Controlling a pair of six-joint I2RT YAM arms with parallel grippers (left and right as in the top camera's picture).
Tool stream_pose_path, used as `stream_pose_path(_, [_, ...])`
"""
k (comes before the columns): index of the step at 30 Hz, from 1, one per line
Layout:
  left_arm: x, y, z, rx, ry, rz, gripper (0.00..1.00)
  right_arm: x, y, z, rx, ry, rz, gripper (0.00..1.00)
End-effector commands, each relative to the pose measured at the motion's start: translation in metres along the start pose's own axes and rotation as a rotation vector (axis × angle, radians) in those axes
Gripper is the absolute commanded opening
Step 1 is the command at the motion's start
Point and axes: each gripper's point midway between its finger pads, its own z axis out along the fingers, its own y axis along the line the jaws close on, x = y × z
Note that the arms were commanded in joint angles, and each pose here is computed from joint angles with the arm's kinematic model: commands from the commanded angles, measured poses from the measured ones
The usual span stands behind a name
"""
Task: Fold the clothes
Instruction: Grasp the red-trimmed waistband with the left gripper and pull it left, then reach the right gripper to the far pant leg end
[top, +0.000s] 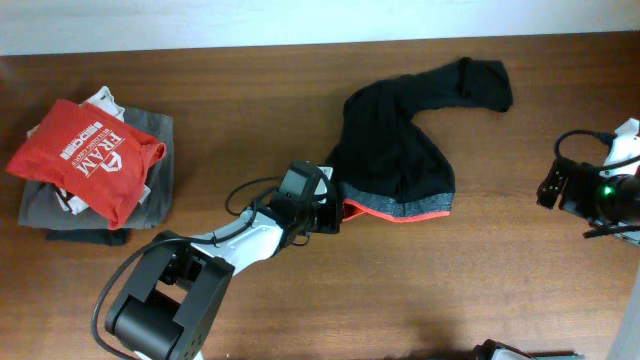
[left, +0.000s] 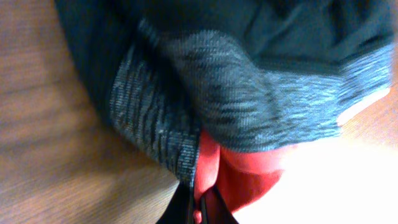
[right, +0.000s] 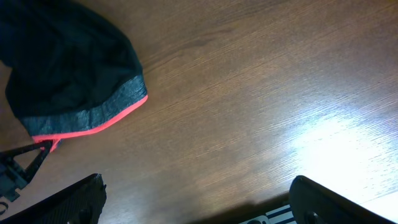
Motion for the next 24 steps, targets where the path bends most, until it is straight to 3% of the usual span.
stream_pose_path(1, [-0.020, 0.020, -0.030, -0.097, -0.041, -0.033, 0.01, -0.001, 0.003, -0.001, -0.010, -0.009, -0.012, 0.98])
stream_pose_path(4, [-0.048, 0.053, -0.086, -0.248, -0.115, -0.017, 0.01, -0.002, 0.003, -0.001, -0.010, -0.012, -0.012, 0.98])
stream_pose_path(7, [-0.094, 0.092, -0.167, -0.445, -0.288, -0.014, 0.01, -0.004, 0.003, -0.001, -0.011, -0.019, -0.013, 0.98])
stream_pose_path(10, [-0.131, 0.119, -0.242, -0.501, -0.486, -0.089, 0.01, -0.004, 0.003, -0.001, -0.011, -0.020, -0.013, 0.98])
stream_pose_path(11, [-0.134, 0.125, -0.252, -0.499, -0.514, -0.106, 0.10, -0.004, 0.003, -0.001, -0.011, -0.020, -0.013, 0.98])
stream_pose_path(12, [-0.135, 0.129, -0.257, -0.488, -0.522, -0.118, 0.31, -0.004, 0.003, -0.001, -0.011, -0.020, -0.013, 0.98])
stream_pose_path(13, [-0.134, 0.131, -0.258, -0.464, -0.517, -0.129, 0.63, -0.004, 0.003, -0.001, -0.011, -0.019, -0.013, 0.98])
stream_pose_path(14, [-0.130, 0.133, -0.255, -0.440, -0.498, -0.140, 0.81, -0.004, 0.003, -0.001, -0.011, -0.019, -0.013, 0.98])
stream_pose_path(17, [-0.114, 0.139, -0.244, -0.440, -0.421, -0.174, 0.95, -0.004, 0.003, -0.001, -0.011, -0.019, -0.013, 0.98])
stream_pose_path(24, [-0.084, 0.153, -0.209, -0.443, -0.249, -0.230, 0.99, -0.004, 0.003, -0.001, -0.011, -0.019, -0.013, 0.98])
